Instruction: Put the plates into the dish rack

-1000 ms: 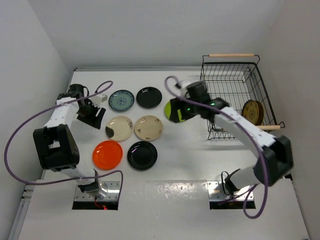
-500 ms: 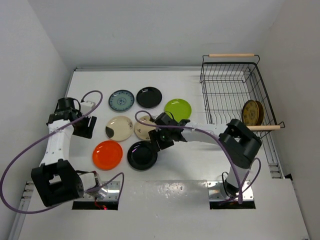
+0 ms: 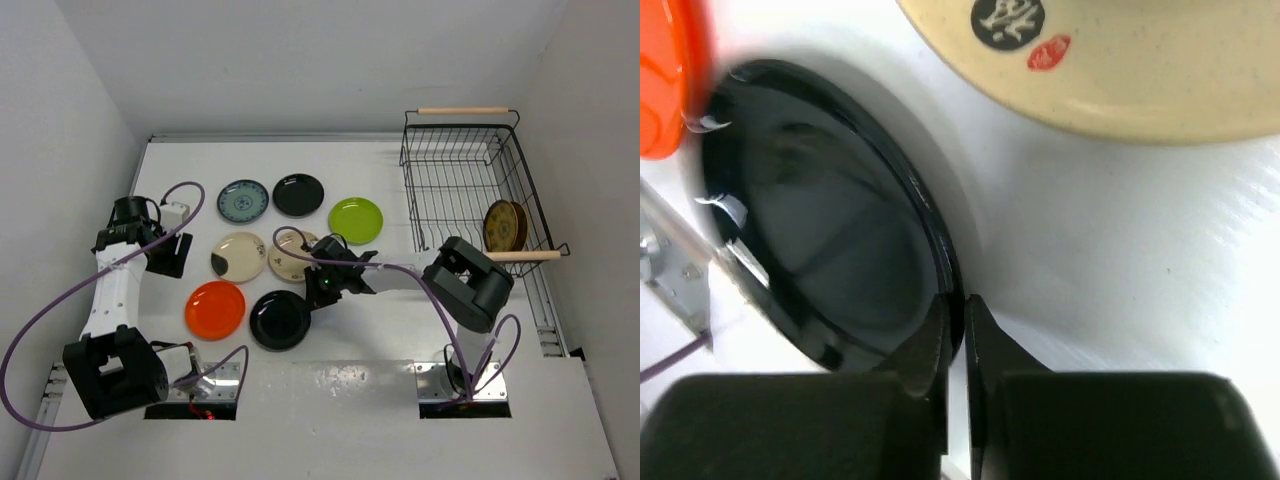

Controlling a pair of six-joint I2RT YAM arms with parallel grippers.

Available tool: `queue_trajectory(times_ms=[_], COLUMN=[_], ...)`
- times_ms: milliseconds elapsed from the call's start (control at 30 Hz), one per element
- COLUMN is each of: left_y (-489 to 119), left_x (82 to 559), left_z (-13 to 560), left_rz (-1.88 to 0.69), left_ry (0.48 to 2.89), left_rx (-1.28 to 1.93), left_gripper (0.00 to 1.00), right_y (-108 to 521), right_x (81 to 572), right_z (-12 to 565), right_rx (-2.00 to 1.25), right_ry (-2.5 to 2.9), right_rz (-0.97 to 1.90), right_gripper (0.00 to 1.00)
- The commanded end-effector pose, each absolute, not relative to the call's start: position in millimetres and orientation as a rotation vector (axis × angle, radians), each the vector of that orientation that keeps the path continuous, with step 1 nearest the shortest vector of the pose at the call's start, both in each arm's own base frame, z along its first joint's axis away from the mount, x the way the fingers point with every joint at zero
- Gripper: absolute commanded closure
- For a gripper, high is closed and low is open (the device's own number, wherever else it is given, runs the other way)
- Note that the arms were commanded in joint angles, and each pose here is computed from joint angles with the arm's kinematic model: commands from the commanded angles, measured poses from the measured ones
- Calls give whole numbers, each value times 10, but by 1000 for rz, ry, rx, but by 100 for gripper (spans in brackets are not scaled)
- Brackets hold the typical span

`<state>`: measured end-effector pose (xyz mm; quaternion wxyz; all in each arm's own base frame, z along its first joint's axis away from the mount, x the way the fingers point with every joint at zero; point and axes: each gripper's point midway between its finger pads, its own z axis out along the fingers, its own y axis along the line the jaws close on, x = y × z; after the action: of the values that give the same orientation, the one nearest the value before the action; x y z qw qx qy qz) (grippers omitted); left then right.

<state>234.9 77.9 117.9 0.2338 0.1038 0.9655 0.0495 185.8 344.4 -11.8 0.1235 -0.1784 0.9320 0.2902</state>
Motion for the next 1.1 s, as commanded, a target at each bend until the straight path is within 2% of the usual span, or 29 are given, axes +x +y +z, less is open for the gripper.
queue_trajectory(times_ms=[0, 33, 100, 133, 200, 267, 300, 400, 433, 467, 600, 667, 733, 833, 1067], left_y=[804, 811, 816, 815, 830, 843, 850, 879, 869, 882, 893, 881, 894, 875, 900], left_x=[2371, 2394, 2396, 2446, 2494, 2604, 2627, 2788, 2817, 2860, 2987, 3046, 3091, 3130, 3216], left_z=[1261, 1297, 1273, 1308, 1294, 1319, 1320, 1368, 1367, 1374, 1354, 1315, 1295, 1168, 996], left_rz=[154, 160, 158, 149, 148, 140, 138, 132, 118, 121, 114, 106, 105, 80, 58], left_ry=[2630, 2620, 2629, 2620, 2623, 2606, 2609, 2587, 2586, 2580, 2586, 2593, 2594, 2633, 2673], left_rx=[264, 263, 276, 278, 279, 282, 282, 285, 289, 289, 301, 313, 313, 326, 327], left_gripper=[29, 29, 29, 29, 29, 29, 29, 29, 29, 29, 29, 29, 29, 29, 29], right_y=[3377, 3478, 3423, 3483, 3481, 3262, 3117, 2457, 2055, 1818, 277, -425, -859, -1271, -1553], right_x=[1845, 1931, 1895, 2099, 2229, 2449, 2625, 2926, 3135, 3168, 3545, 3597, 3628, 3717, 3775], right_z=[-25, 247, 405, 988, 1501, 1797, 2218, 2617, 2847, 2817, 3182, 3223, 3164, 2987, 2387], right_rx=[-554, -578, -701, -747, -750, -747, -680, -627, -512, -567, -284, -154, -99, -39, -59], right_ry=[2686, 2606, 2571, 2407, 2280, 2233, 2145, 2130, 2099, 2109, 2061, 2073, 2097, 2109, 2222], right_rz=[843, 887, 853, 861, 865, 754, 730, 475, 375, 255, -390, -644, -824, -938, -1000], right_gripper=[100, 100, 100, 100, 100, 100, 100, 100, 100, 100, 100, 100, 100, 100, 100])
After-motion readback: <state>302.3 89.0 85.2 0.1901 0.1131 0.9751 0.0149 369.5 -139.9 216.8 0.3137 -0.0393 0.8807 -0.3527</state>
